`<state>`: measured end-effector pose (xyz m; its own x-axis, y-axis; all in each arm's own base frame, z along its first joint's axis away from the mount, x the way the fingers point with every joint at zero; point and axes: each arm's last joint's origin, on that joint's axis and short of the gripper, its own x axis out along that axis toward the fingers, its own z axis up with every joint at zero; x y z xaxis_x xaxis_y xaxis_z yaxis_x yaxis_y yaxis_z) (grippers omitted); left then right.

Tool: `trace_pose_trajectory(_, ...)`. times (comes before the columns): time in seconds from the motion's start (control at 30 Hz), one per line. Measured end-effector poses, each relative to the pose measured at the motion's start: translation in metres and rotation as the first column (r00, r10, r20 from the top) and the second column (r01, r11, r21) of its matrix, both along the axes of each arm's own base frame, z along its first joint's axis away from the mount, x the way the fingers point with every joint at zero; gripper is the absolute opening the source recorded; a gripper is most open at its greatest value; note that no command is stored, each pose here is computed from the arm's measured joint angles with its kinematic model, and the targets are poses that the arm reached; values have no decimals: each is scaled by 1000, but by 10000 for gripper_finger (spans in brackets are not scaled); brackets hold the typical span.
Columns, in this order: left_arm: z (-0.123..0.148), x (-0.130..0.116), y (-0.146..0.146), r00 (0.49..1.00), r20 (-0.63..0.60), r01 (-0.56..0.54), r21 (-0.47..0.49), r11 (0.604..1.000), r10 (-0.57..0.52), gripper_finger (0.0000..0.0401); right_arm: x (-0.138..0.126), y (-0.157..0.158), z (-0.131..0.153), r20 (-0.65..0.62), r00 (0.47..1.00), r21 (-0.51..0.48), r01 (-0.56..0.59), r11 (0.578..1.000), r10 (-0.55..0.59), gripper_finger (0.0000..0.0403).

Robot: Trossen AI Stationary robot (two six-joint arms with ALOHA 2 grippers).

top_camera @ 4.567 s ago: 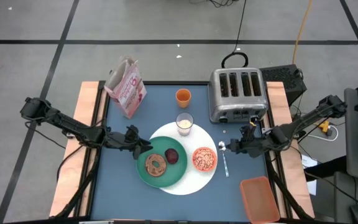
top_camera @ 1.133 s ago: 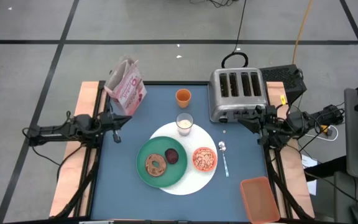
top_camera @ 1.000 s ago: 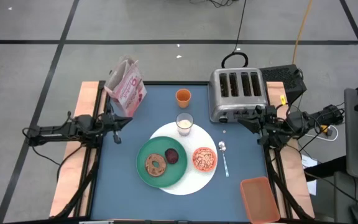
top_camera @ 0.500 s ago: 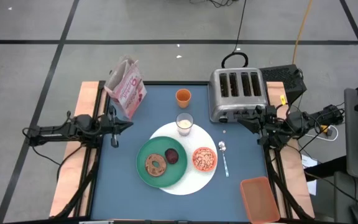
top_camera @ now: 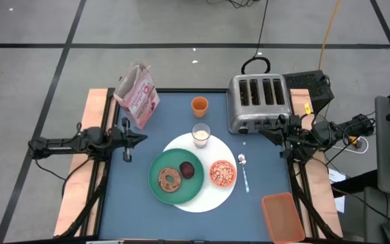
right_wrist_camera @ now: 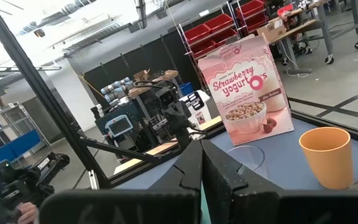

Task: Arrange a breakfast setting
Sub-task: Return to Home Position

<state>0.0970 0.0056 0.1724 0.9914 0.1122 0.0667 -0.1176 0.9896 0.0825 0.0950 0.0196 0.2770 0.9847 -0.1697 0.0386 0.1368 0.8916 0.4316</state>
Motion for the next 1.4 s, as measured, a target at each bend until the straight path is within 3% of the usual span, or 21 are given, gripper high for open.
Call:
trace_pose_trajectory(0.87, -4, 0, 0, 999, -46, 8, 8, 1000, -8, 6, 4, 1, 0, -4, 1000, -9, 6, 1000, -6, 0)
trace_pose_trajectory(1.07, -4, 0, 0, 999, -47, 8, 10, 1000, -8, 6, 22, 6, -1, -41, 999, -139, 19, 990, -25, 0)
trace_pose_trajectory(1.27, -4, 0, 0, 999, -47, 8, 10, 1000, -8, 6, 34, 5, -8, -129, 989, -299, 28, 954, -69, 0)
trace_pose_trajectory(1.4, -4, 0, 0, 999, -47, 8, 10, 1000, -8, 6, 36, 1, -10, -158, 987, -372, -58, 926, -1, 0)
